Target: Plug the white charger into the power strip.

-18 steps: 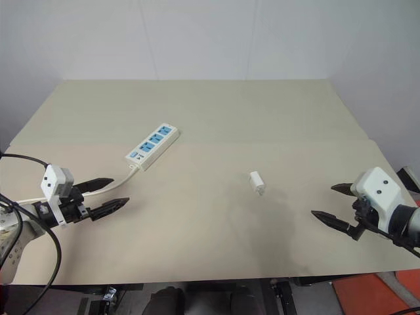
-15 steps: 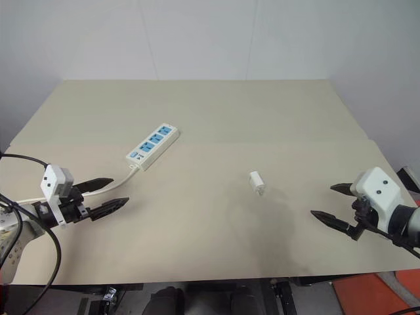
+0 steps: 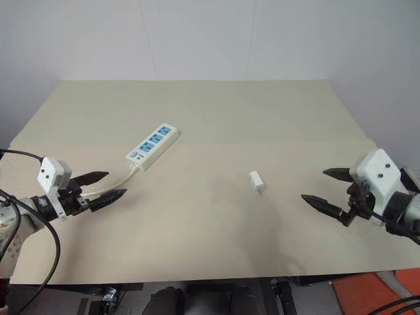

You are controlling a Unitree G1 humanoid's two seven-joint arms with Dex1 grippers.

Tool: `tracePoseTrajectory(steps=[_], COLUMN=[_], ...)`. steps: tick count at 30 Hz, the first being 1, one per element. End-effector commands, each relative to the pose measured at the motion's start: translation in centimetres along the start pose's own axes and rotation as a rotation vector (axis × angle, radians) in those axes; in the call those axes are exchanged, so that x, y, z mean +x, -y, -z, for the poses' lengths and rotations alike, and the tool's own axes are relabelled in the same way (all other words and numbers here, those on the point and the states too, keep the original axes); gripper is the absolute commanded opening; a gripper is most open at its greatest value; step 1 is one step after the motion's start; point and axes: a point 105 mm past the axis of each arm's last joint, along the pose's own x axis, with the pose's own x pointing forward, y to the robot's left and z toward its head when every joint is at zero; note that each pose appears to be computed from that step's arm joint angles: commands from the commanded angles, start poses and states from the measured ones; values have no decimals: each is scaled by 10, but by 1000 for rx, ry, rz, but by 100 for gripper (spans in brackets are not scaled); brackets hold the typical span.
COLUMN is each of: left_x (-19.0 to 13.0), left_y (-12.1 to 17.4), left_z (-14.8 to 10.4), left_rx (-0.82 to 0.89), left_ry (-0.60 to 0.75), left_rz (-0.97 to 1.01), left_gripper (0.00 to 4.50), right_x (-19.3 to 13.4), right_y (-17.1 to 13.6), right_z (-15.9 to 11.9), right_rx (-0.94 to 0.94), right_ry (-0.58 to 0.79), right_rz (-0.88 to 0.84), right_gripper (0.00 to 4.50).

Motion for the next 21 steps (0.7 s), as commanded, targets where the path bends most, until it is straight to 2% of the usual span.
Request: tracePoseTrajectory(steps=[1,6,12,16,21], left_x=[-1,4,30,52,77], left_y=[-7,-23,-23,-36,-43], left_z=[-17,-14,-6,-3,8], left_rx=[-21,-67,-120,-86,-64], left_ry=[65,81,174,250,246], left_rz=[-63,-216,-236,-298,-247], left_gripper=[449,449,449,449,449], right_x=[4,21,33,36,32], right_y=[-7,-20,-39,-46,-52], right_z=[-16,-22,-37,-42,-39], right_rx=[-2,33,40,48,42], right_ry=[46,89,163,181,161], right_rz=[-1,14,-24,-8,-4], right_gripper=[450,450,450,450,450])
